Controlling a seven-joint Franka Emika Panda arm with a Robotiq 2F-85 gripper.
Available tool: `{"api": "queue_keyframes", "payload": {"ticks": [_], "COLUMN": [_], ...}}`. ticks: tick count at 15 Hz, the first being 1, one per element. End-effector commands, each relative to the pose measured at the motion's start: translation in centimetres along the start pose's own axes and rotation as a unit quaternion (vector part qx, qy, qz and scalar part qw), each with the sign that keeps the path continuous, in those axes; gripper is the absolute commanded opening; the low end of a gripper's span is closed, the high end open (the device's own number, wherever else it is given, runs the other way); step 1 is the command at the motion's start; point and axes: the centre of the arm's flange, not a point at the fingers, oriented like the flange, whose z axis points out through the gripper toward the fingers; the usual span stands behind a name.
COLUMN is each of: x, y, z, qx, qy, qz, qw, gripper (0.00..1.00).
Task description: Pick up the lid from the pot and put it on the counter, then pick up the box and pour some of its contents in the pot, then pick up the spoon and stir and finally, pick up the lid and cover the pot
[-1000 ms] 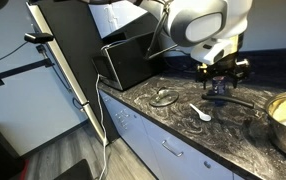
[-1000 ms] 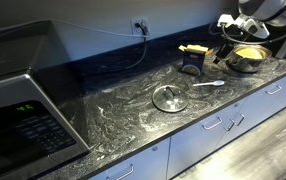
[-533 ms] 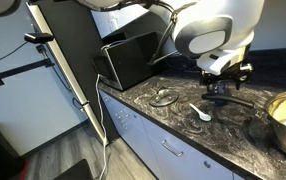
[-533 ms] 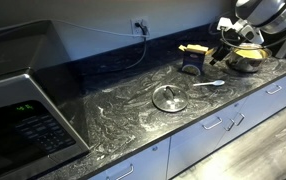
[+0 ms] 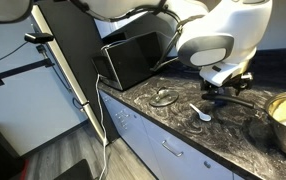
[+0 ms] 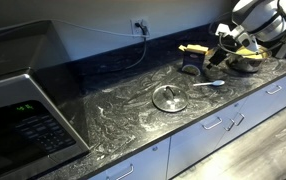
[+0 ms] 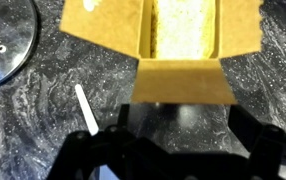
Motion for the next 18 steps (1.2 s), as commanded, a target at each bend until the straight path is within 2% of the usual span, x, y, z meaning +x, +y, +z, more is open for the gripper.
{"api": "queue_keyframes", "payload": {"ticks": [1, 7, 12, 18], "x": [0.0, 0.3, 0.2, 0.1], "y": [-0.4, -0.1, 0.0, 0.3], "z": [1.1, 2.4, 3.0, 3.9], "qx": [0.003, 0.0, 0.018, 0.028], "qy": [-0.027, -0.048, -0.07, -0.074], "qz": [-0.003, -0.003, -0.006, -0.003], "qw": [0.9996, 0.9989, 0.9974, 0.9969], "gripper": [1.0, 1.0, 1.0, 1.0]}}
